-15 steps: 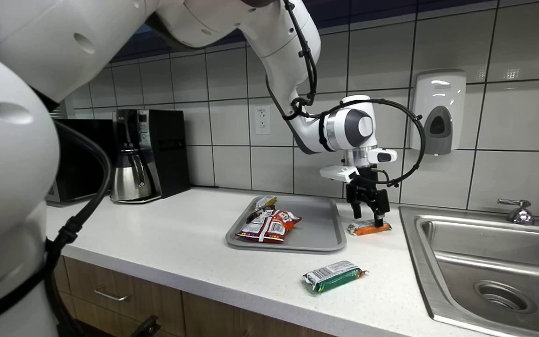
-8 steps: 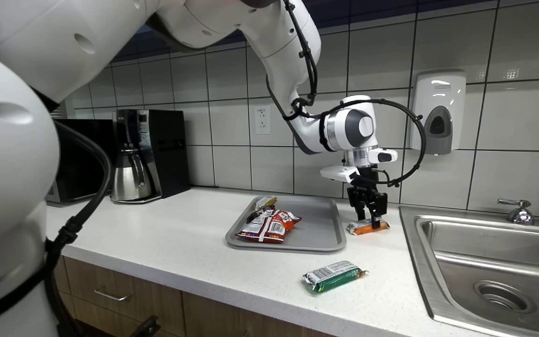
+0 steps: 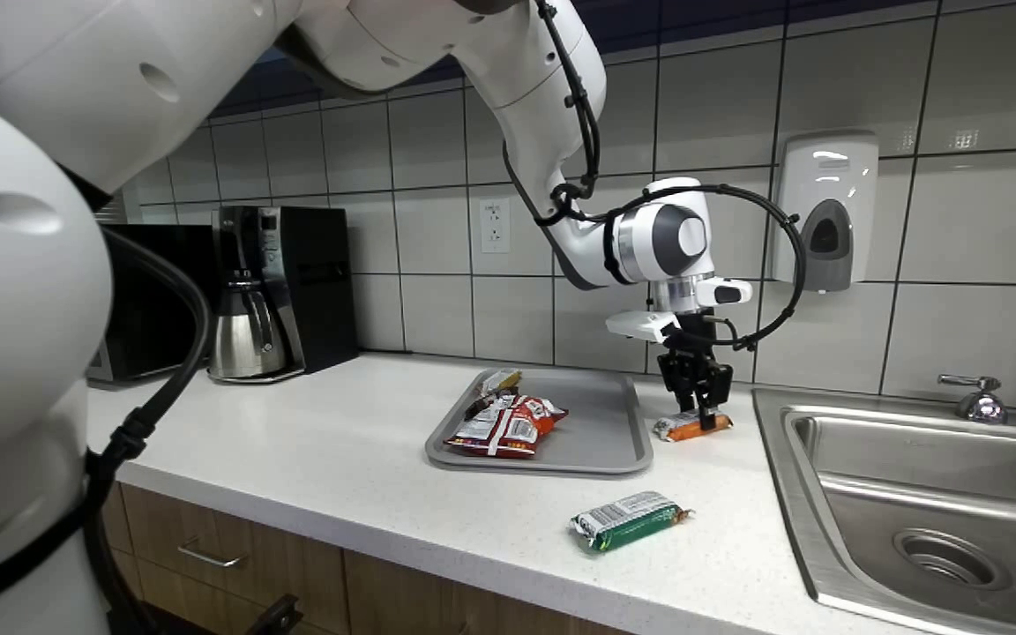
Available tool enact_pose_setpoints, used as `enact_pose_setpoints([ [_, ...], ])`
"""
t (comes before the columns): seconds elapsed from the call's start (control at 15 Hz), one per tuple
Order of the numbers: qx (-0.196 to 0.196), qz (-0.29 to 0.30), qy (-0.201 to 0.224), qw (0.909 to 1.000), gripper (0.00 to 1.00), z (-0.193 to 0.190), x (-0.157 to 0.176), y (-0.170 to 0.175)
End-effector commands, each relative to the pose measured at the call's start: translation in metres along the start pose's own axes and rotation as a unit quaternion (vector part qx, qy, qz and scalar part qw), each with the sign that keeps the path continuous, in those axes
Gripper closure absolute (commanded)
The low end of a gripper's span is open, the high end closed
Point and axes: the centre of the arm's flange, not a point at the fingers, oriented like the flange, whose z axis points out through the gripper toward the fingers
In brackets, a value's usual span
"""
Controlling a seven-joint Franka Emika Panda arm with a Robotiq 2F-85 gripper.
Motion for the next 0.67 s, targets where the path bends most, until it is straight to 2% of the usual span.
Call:
enact_pose_setpoints([
  [0.0,0.006,0.003,0.000,1.0000,0.81,-0.019,0.004,0.002],
  [0.6,0.028,-0.005,0.015,0.9995,0.81,-0.052,0.005,-0.018],
])
